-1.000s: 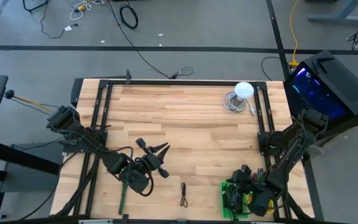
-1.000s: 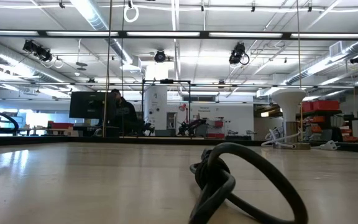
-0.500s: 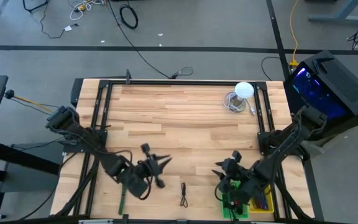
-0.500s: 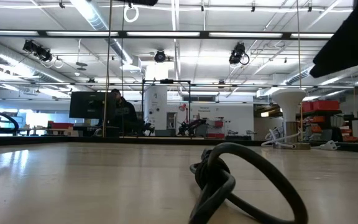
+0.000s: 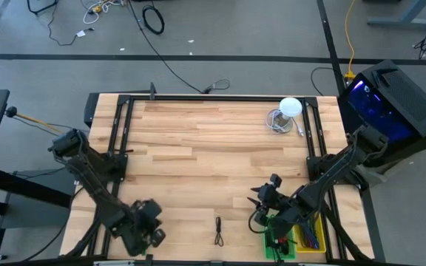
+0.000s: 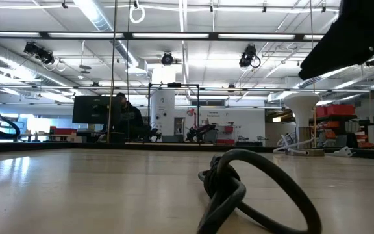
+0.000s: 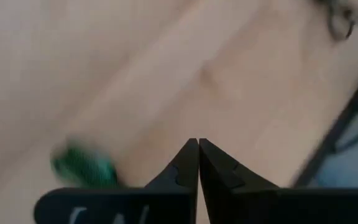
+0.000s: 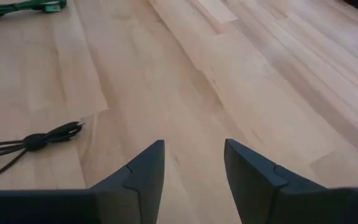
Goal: Pick & Place USB Port
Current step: Put the green and black charger cable into the yellow basket
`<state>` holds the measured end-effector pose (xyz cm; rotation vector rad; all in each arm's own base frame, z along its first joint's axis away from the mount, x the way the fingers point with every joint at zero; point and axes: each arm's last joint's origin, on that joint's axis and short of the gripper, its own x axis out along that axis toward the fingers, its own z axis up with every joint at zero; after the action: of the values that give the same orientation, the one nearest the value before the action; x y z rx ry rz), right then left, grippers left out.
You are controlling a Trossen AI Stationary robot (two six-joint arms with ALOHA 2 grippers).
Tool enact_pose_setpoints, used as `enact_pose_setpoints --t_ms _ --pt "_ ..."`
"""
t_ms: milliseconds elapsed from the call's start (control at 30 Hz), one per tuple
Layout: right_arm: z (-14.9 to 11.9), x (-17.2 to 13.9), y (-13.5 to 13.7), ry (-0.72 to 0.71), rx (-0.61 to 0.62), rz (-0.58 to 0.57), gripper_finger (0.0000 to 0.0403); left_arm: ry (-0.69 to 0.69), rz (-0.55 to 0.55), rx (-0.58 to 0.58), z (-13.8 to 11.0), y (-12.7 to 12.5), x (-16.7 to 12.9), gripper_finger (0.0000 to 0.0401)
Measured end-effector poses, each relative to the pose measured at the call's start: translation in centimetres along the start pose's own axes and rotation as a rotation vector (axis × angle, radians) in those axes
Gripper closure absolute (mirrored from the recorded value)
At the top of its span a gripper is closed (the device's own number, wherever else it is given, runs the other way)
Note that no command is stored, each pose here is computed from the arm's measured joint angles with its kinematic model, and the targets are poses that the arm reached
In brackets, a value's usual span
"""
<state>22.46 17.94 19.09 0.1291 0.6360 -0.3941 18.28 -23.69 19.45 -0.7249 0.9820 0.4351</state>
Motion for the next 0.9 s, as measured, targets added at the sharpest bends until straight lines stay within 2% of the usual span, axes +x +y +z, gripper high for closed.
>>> enact_pose_setpoints --t_ms 100,233,367,633,900 --pt "0.1 0.2 -0.1 -0.001 -0.007 -0.006 0.0237 0.110 0.015 -0.124 -1.7 0.2 -0.3 0.0378" --pt "0.2 0.3 -0.2 -0.003 -0.027 -0.009 0.0237 0.244 0.064 -0.248 -2.8 0.4 -0.6 0.0345" --pt "0.3 0.3 -0.2 -0.002 -0.027 -0.010 0.0237 0.264 0.089 -0.330 -2.8 0.5 -0.6 0.0307" --pt "0.2 0.3 -0.1 0.011 -0.028 0.001 0.0237 0.324 0.227 -0.337 -3.1 0.8 1.9 0.0261" --pt "0.2 0.3 -0.1 0.018 -0.028 0.007 0.0237 0.289 0.288 -0.304 -3.8 1.2 3.9 0.0259"
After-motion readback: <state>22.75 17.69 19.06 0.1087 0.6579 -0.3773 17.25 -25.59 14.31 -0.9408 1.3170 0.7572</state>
